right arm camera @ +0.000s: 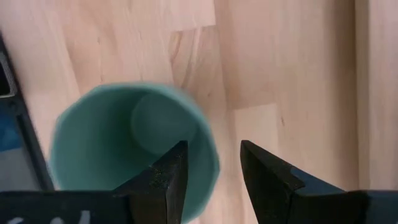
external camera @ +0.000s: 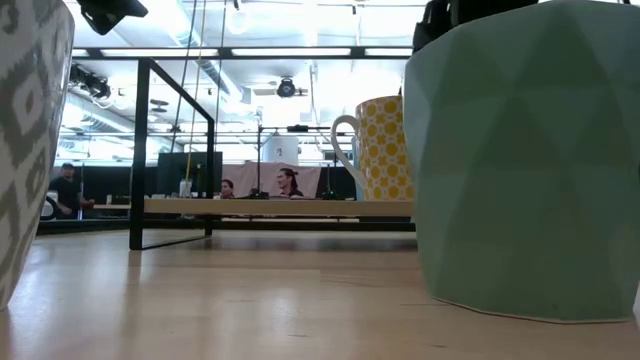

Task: Place coffee mugs
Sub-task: Put the green mug on the shelf

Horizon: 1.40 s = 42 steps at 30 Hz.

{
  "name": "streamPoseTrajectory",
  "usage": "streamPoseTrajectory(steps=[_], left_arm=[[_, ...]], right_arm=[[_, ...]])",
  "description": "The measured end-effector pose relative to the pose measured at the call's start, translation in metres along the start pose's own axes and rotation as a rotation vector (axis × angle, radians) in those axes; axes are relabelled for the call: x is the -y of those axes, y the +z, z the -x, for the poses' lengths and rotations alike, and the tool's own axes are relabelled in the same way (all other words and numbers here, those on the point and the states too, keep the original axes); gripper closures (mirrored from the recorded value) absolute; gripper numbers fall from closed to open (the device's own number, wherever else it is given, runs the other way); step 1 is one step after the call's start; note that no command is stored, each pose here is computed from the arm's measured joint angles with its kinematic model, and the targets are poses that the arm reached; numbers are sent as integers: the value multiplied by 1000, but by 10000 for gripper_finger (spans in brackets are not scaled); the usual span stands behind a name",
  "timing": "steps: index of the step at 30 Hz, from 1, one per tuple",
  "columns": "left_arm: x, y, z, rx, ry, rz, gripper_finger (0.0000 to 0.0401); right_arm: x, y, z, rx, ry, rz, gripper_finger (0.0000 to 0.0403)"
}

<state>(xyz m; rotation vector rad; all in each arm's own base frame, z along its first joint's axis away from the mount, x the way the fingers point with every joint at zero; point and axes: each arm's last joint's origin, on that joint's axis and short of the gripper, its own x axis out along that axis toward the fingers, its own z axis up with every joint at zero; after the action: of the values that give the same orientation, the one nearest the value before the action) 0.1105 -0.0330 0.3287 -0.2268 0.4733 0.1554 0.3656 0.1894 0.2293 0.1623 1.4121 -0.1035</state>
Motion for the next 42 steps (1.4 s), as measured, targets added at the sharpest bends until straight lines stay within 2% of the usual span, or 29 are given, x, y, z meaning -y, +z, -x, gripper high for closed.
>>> streamPoseTrajectory(steps=[11, 15, 24, 33, 37, 42], left_arm=[[0, 0, 0, 1, -1, 0, 268], [0, 0, 0, 1, -1, 1, 268], [0, 0, 0, 1, 0, -15, 268], [-3, -3, 13, 34, -56, -41, 268], [-7, -18, 18, 37, -110, -31, 268], [-13, -42, 13, 17, -138, -7, 268]], right_arm=[[0, 2, -10, -5, 18, 12, 262], [1, 2, -10, -5, 18, 12, 292], [0, 3, -10, 2, 27, 17, 385], [1, 5, -10, 10, 36, 15, 382], [5, 10, -5, -3, 71, 23, 385], [11, 31, 22, 44, 176, 34, 385]])
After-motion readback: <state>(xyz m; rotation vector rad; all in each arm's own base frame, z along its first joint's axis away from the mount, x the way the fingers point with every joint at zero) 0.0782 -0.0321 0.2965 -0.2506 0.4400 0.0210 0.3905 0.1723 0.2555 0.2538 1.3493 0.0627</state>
